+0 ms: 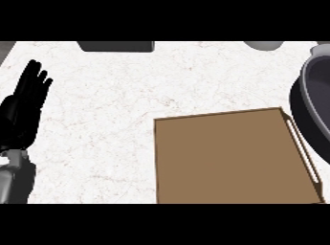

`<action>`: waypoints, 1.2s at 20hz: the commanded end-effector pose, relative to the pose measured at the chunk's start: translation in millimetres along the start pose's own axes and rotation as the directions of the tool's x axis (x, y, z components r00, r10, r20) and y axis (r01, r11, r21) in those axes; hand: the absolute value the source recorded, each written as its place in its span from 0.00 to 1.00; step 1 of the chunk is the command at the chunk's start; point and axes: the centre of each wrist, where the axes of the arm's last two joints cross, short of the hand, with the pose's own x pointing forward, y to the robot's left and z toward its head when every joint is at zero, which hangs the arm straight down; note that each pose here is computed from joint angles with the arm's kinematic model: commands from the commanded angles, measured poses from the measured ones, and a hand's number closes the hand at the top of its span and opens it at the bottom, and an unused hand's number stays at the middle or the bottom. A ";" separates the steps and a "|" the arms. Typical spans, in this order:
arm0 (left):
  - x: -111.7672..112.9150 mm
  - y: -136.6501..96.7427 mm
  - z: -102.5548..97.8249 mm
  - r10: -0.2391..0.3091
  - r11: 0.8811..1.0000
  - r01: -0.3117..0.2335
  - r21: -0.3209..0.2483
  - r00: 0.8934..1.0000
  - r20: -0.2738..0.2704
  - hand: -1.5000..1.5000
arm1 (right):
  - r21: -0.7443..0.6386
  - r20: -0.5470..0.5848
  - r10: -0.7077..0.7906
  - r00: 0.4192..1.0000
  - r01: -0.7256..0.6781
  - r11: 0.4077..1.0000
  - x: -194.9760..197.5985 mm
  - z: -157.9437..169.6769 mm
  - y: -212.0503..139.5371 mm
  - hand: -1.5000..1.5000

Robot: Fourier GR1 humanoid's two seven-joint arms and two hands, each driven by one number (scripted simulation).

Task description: Pick the cupcake from the tray and place it in the pot

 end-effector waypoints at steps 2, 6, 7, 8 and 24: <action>-14.2 6.3 0.1 0.008 1.000 -0.008 -0.004 1.000 -0.017 0.50 | -0.028 -0.022 0.219 0.975 -0.220 0.975 -41.2 -25.7 16.1 1.00; -1.1 -2.8 4.7 -0.004 1.000 0.004 -0.011 1.000 0.000 0.50 | 0.000 -0.015 0.197 0.980 -0.197 0.980 -72.5 -43.1 50.1 1.00; -8.9 7.3 -5.0 0.001 1.000 -0.001 0.003 1.000 0.004 0.50 | 0.015 -0.016 0.229 0.973 -0.229 0.973 -78.0 -48.6 52.2 1.00; -12.5 -4.5 3.7 -0.017 1.000 0.016 -0.011 1.000 -0.012 0.50 | 0.026 -0.030 0.219 0.975 -0.218 0.976 -77.5 -55.8 55.9 1.00; -10.6 -8.3 4.9 0.012 1.000 -0.012 -0.009 1.000 -0.005 0.50 | 0.145 -0.119 -0.443 0.889 0.456 0.878 -109.9 -67.3 99.9 0.00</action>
